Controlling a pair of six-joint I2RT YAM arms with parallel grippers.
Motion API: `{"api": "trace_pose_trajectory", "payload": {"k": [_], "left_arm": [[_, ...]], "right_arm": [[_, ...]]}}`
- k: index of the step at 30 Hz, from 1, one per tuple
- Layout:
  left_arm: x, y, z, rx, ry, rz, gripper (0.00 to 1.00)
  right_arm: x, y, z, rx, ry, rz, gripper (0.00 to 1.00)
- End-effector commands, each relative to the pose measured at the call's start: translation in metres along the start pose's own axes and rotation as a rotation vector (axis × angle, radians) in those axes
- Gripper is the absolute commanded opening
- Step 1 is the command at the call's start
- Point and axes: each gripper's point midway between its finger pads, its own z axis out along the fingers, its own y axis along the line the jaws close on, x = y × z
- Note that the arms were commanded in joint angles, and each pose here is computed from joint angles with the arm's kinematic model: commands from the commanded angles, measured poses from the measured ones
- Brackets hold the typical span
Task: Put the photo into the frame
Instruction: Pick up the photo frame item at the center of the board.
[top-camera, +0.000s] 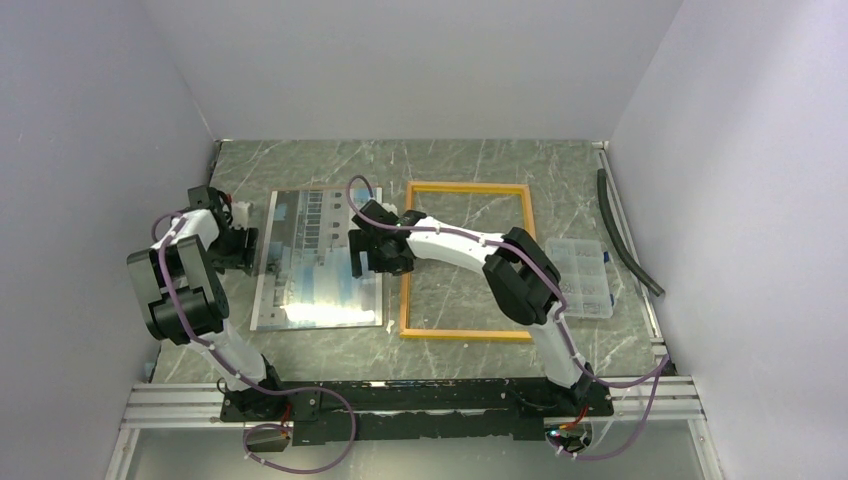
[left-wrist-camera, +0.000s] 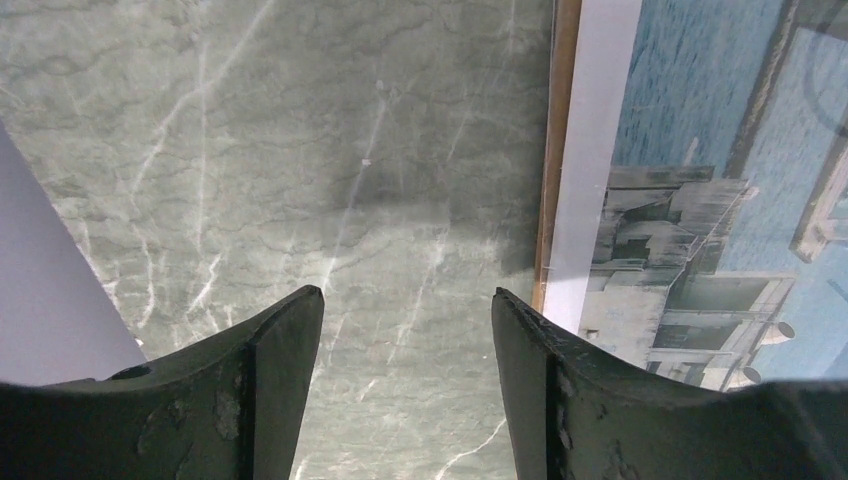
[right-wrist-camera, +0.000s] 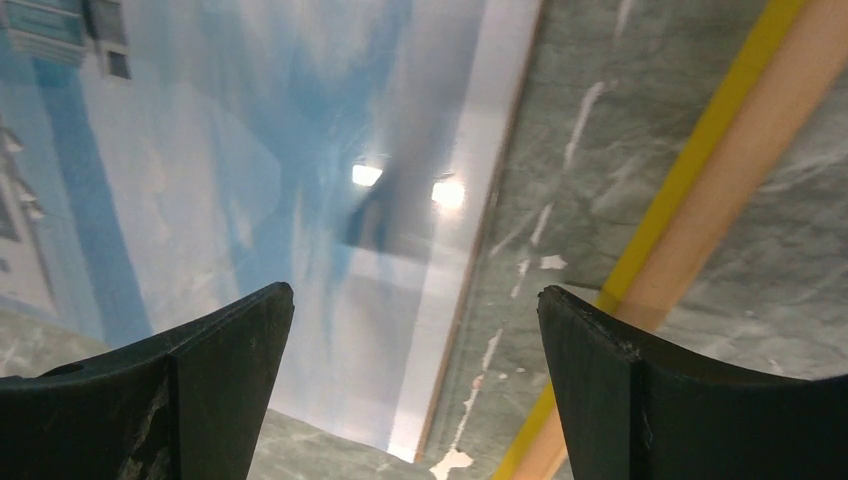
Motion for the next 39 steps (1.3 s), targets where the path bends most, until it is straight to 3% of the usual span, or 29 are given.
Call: {"api": "trace_pose_trajectory", "payload": {"k": [1, 14, 25, 34, 39], "left_arm": [[0.007, -0.003, 0.009, 0.006, 0.005, 0.009, 0.68], [0.017, -0.023, 0.024, 0.05, 0.037, 0.018, 0.65], [0.021, -0.032, 0.027, 0.053, 0.052, 0.039, 0.58], [0.019, -0.032, 0.025, 0.046, 0.052, 0.049, 0.57], [0.018, -0.032, 0.023, 0.047, 0.051, 0.052, 0.56]], "right_arm": [[0.003, 0.028, 0.003, -0.117, 0.022, 0.029, 0.97], [0.01, 0.041, 0.006, -0.167, 0.079, 0.058, 0.97], [-0.024, 0.08, -0.056, -0.315, -0.002, 0.055, 0.97], [-0.024, 0.086, -0.076, -0.357, -0.018, 0.043, 0.95], [-0.037, 0.113, -0.118, -0.561, -0.095, 0.044, 0.95]]}}
